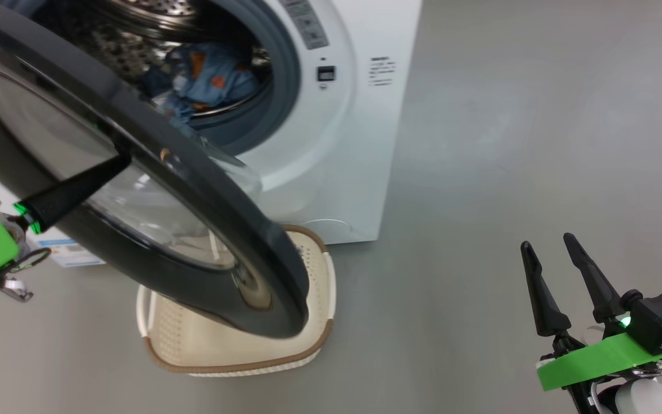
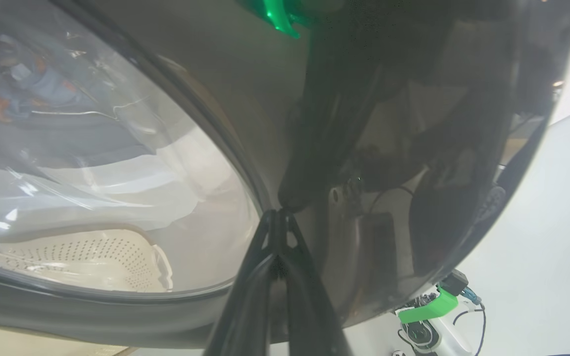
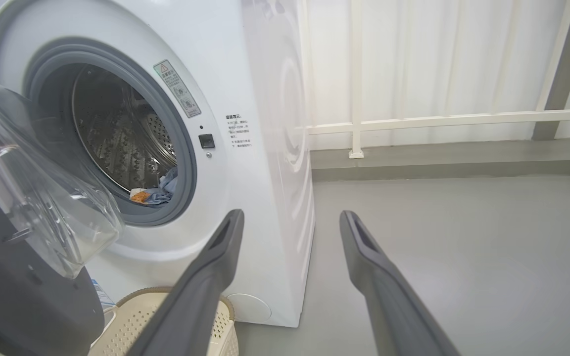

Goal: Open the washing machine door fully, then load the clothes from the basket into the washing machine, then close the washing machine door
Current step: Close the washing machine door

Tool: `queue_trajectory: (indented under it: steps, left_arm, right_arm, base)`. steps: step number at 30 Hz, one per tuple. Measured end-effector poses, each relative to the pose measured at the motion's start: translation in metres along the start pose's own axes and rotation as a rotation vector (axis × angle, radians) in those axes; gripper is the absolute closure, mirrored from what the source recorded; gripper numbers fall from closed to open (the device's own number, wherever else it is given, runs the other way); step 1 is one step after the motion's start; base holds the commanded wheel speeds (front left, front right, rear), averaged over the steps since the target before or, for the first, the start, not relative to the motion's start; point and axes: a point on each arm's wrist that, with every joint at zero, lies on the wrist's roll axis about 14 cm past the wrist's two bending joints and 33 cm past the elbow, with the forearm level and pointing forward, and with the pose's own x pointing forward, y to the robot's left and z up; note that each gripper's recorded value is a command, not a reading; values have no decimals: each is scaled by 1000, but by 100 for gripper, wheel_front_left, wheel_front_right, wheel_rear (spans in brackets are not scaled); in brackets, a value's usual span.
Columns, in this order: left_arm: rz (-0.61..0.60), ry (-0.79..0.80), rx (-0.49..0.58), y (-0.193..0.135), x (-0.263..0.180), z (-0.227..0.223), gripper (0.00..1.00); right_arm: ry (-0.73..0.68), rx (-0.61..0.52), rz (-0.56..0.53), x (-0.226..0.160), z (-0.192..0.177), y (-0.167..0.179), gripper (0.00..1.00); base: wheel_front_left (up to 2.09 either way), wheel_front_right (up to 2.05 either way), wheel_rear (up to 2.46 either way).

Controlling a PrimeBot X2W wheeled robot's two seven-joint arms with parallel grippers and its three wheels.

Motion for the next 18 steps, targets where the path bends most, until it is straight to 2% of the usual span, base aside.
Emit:
queue_trajectory:
  steps: [10, 18]
  left_arm:
    - [-46, 14, 7, -2, 49, -2, 100]
    - [-21, -20, 12, 1, 39, 0, 100]
  right_arm:
    - [1, -5, -112, -19, 1, -31, 0]
    - [-6, 0, -91, -15, 3, -24, 0]
  base:
    - [0, 0, 0]
    - [0, 0, 0]
